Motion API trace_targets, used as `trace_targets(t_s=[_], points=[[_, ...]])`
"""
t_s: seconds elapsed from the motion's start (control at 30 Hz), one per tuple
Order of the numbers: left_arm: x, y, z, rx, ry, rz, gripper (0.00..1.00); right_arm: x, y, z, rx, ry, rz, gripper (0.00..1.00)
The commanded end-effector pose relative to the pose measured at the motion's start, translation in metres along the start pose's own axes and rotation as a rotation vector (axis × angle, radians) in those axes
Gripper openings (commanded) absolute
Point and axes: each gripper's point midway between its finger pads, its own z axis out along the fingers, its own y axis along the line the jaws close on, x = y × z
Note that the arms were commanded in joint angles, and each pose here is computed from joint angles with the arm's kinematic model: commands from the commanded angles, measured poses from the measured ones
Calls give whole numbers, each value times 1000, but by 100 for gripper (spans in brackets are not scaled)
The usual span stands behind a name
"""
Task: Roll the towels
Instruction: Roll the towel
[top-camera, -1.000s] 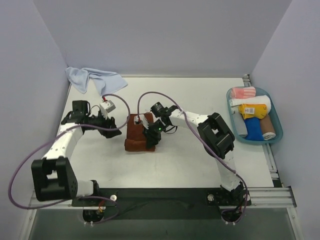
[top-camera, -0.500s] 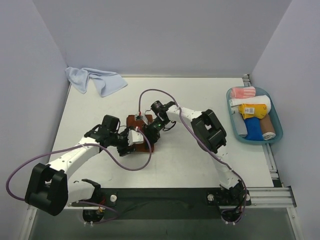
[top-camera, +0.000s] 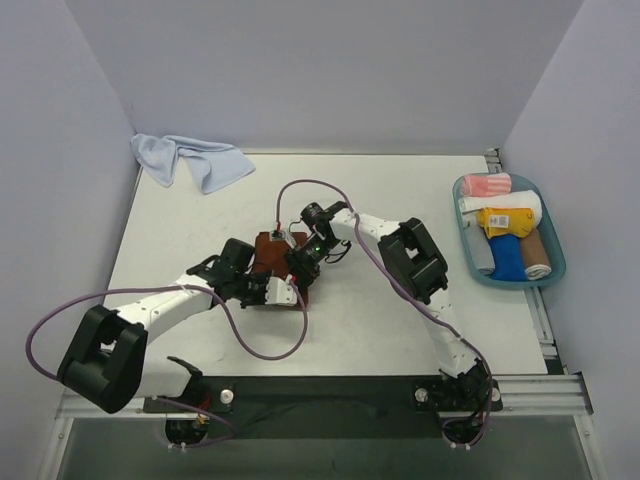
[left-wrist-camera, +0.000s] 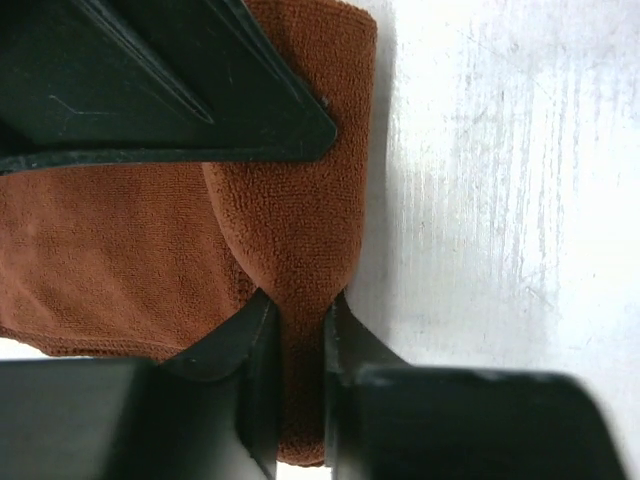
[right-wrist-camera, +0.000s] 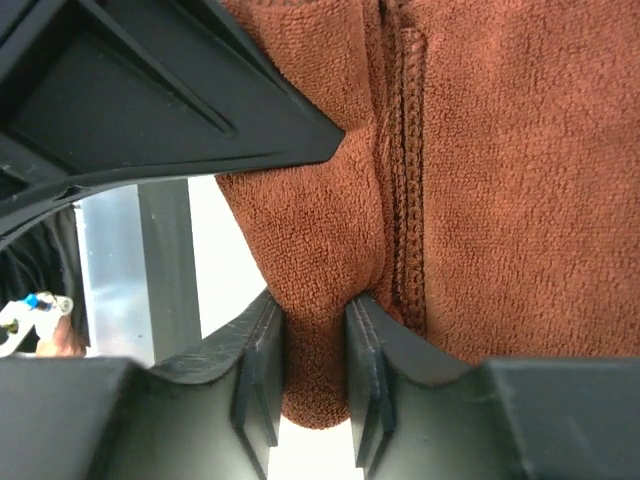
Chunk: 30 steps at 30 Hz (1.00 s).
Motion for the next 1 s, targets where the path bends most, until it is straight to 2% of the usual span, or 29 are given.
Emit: trace_targets(t_s=[0.0, 0.07, 0.2, 0.27, 0.53, 0.57, 0.63, 0.67, 0.77, 0.8, 0.83, 0.97], points=[[19, -36, -3, 157, 90, -75, 11, 60, -27, -10, 160, 173, 188, 28], [23, -54, -5, 241, 108, -146, 10, 46, -20, -27, 186, 125, 202, 34], [14, -64, -5, 366, 98, -252, 10, 33, -5, -56, 214, 43, 241, 52], [11, -63, -5, 431, 111, -314, 9, 26, 6, -76, 250, -1, 225, 54], [8, -40, -1, 621, 96, -612, 12, 26, 38, -153, 433, -153, 154, 54], [5, -27, 2, 612, 82, -613, 12, 28, 41, -158, 454, -157, 138, 54], [10, -31, 4, 685, 107, -670, 12, 26, 56, -168, 486, -175, 87, 54], [10, -17, 6, 671, 90, -670, 13, 30, 59, -167, 491, -170, 77, 53], [16, -15, 12, 740, 105, -727, 15, 29, 75, -166, 509, -165, 4, 53], [14, -3, 14, 731, 91, -726, 15, 32, 77, -162, 520, -147, -14, 52], [16, -9, 15, 787, 98, -759, 15, 32, 80, -160, 531, -135, -40, 52], [20, -7, 20, 876, 110, -780, 17, 31, 90, -129, 541, -18, -142, 52]])
